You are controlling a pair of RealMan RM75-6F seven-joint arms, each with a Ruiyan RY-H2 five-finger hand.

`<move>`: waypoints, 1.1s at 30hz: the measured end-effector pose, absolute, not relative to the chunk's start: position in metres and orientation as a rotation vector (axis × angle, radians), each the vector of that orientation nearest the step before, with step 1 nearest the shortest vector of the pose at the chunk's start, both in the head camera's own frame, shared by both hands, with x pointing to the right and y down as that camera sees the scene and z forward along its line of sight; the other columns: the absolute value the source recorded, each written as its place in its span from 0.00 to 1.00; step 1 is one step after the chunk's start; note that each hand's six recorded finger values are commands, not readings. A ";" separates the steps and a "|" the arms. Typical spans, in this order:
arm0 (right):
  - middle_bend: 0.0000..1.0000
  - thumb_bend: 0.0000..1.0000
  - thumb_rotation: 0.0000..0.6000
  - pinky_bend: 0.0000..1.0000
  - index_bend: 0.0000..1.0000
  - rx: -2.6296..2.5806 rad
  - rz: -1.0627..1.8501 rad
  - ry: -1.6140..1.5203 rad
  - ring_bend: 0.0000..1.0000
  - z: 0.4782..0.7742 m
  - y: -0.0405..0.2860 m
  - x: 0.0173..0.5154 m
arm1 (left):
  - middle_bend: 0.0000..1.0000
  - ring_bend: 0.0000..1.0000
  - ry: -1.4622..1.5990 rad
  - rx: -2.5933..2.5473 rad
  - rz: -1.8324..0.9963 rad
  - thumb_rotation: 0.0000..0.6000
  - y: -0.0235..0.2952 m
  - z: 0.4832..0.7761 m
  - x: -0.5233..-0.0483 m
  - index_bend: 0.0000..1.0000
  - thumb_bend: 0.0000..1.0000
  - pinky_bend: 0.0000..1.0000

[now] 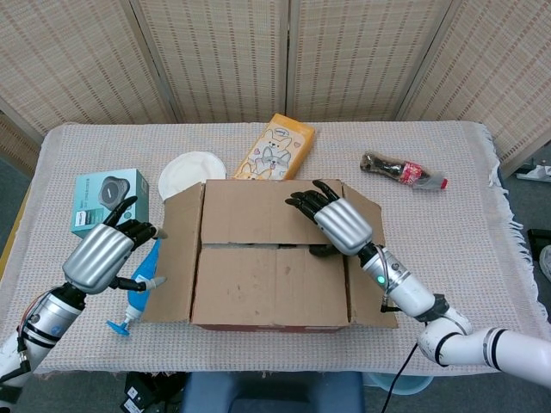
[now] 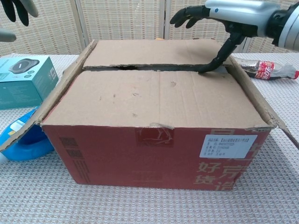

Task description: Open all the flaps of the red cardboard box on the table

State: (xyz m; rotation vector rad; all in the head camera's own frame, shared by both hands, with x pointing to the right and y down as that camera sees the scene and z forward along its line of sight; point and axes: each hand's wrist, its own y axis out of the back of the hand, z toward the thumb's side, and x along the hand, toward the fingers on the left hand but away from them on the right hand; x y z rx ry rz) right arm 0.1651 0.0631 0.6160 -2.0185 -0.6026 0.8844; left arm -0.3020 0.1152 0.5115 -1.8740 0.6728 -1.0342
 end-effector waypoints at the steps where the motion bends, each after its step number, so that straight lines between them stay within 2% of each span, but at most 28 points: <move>1: 0.15 0.10 1.00 0.00 0.11 -2.015 0.883 -0.604 0.14 0.617 0.062 0.164 | 0.42 0.41 0.673 -1.875 -1.034 0.58 0.115 0.512 -0.302 0.36 0.22 0.00; 3: 0.15 0.15 1.00 0.00 0.11 -2.010 0.875 -0.614 0.14 0.620 0.060 0.160 | 0.42 0.41 0.672 -1.876 -1.034 0.58 0.115 0.512 -0.302 0.36 0.22 0.00; 8: 0.15 0.20 1.00 0.00 0.11 -1.990 0.836 -0.672 0.15 0.614 0.051 0.155 | 0.42 0.41 0.674 -1.872 -1.034 0.58 0.116 0.511 -0.302 0.36 0.22 0.00; 15: 0.15 0.20 1.00 0.00 0.11 -1.925 0.761 -0.820 0.16 0.587 0.022 0.159 | 0.42 0.41 0.693 -1.862 -1.021 0.58 0.114 0.506 -0.303 0.36 0.22 0.00; 21: 0.15 0.20 1.00 0.00 0.11 -1.858 0.785 -0.923 0.16 0.575 -0.010 0.171 | 0.42 0.41 0.687 -1.869 -1.016 0.58 0.115 0.507 -0.302 0.36 0.22 0.00; 33: 0.16 0.20 1.00 0.00 0.11 -1.703 0.921 -1.013 0.18 0.584 -0.071 0.188 | 0.42 0.41 0.685 -1.882 -1.005 0.58 0.116 0.505 -0.299 0.36 0.22 0.00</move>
